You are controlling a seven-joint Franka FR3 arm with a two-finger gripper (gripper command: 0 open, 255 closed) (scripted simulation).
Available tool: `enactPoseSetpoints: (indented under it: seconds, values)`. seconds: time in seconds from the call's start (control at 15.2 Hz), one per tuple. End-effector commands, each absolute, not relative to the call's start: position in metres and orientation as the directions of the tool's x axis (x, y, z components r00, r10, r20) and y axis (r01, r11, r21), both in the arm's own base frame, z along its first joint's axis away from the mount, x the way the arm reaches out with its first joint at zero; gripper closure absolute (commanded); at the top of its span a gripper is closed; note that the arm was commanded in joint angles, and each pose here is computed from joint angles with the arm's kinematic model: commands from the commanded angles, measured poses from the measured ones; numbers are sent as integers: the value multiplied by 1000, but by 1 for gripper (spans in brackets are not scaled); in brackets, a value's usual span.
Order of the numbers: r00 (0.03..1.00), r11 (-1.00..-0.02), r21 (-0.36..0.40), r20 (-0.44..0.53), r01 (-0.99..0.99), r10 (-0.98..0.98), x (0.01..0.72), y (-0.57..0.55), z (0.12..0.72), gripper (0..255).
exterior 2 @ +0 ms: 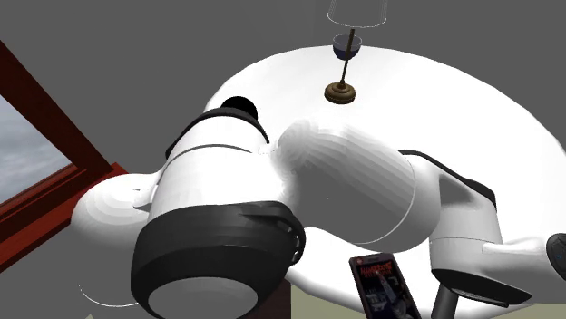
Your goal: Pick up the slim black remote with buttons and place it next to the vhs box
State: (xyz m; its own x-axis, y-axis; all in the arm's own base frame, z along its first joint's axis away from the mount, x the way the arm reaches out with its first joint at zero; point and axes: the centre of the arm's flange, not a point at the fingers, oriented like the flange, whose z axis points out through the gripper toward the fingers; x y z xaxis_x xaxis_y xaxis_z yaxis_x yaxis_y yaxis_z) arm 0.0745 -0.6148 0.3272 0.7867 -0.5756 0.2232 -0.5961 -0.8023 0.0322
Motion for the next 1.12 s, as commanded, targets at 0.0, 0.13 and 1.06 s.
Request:
enactPoseSetpoints:
  seconds: [0.0, 0.13, 1.06]
  values:
    - [787, -802, 32, 224, -596, -576, 75, -613, 321, 255]
    - [787, -802, 33, 224, -596, -576, 75, -613, 321, 255]
    - [787, -802, 32, 224, -596, -576, 69, -607, 360, 0]
